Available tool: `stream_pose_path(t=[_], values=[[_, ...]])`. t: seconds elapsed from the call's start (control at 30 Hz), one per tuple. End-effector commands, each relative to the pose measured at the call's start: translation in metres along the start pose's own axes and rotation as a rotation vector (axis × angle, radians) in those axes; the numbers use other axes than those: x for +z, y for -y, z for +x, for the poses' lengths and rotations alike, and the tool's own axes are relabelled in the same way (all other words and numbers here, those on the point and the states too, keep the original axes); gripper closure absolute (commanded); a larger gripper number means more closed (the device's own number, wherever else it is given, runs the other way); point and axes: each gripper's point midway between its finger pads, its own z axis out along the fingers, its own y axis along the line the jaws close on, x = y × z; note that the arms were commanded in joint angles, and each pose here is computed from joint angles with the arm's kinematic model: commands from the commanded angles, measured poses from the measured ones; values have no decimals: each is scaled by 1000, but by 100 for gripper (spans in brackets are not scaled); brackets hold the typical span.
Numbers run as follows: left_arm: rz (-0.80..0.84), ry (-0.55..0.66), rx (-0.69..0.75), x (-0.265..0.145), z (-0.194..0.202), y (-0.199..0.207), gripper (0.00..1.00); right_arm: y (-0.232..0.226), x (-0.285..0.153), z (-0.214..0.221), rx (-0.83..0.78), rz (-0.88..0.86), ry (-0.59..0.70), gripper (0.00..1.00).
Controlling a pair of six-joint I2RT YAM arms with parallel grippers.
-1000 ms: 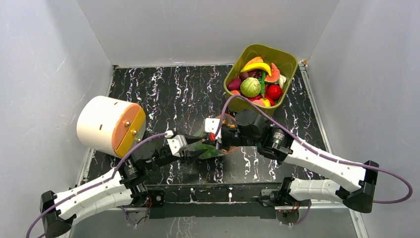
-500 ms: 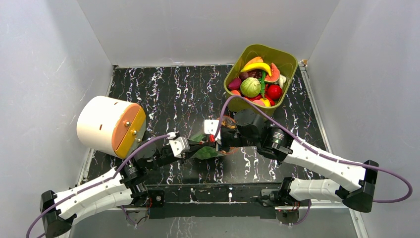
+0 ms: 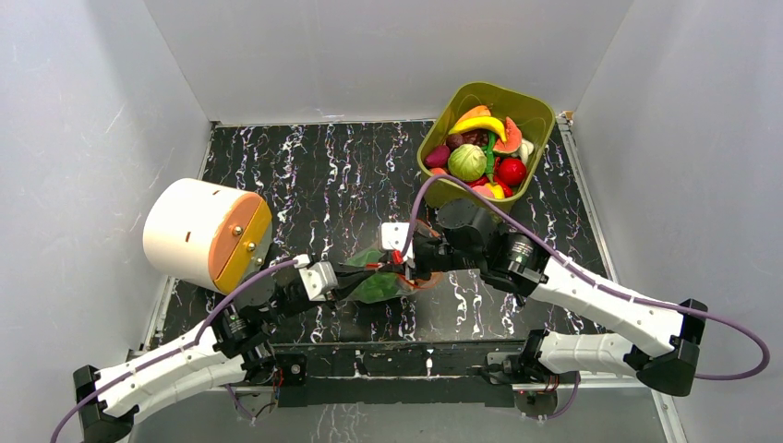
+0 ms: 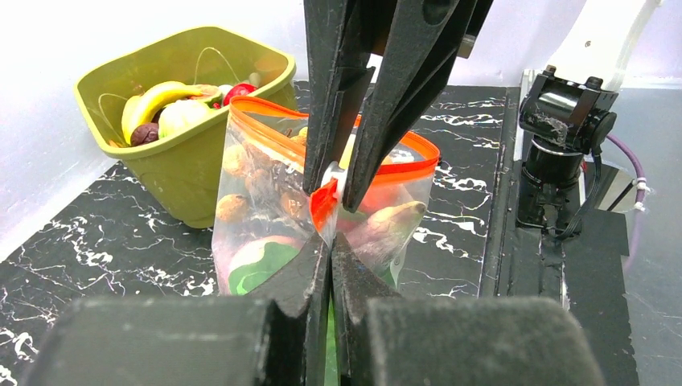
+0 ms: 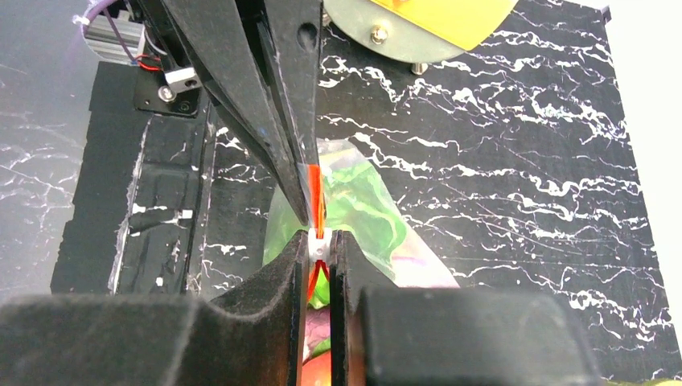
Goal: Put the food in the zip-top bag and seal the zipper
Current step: Zip the zipper food storage bag at the center of the board.
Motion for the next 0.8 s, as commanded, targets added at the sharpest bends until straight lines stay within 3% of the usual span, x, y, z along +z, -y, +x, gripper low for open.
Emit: stream_pose_path(t=[0.0,0.53,0.77], values=[[-46,58,12,-4,-17,-9,100,23,-17,-2,-14,78,-34,100],[-112,55,13,-12,-19,-19,100,36,-35,15,-2,109,-108,100],[-97,37,26,-9,-21,-19,98,34,-33,7,-2,78,-80,100]])
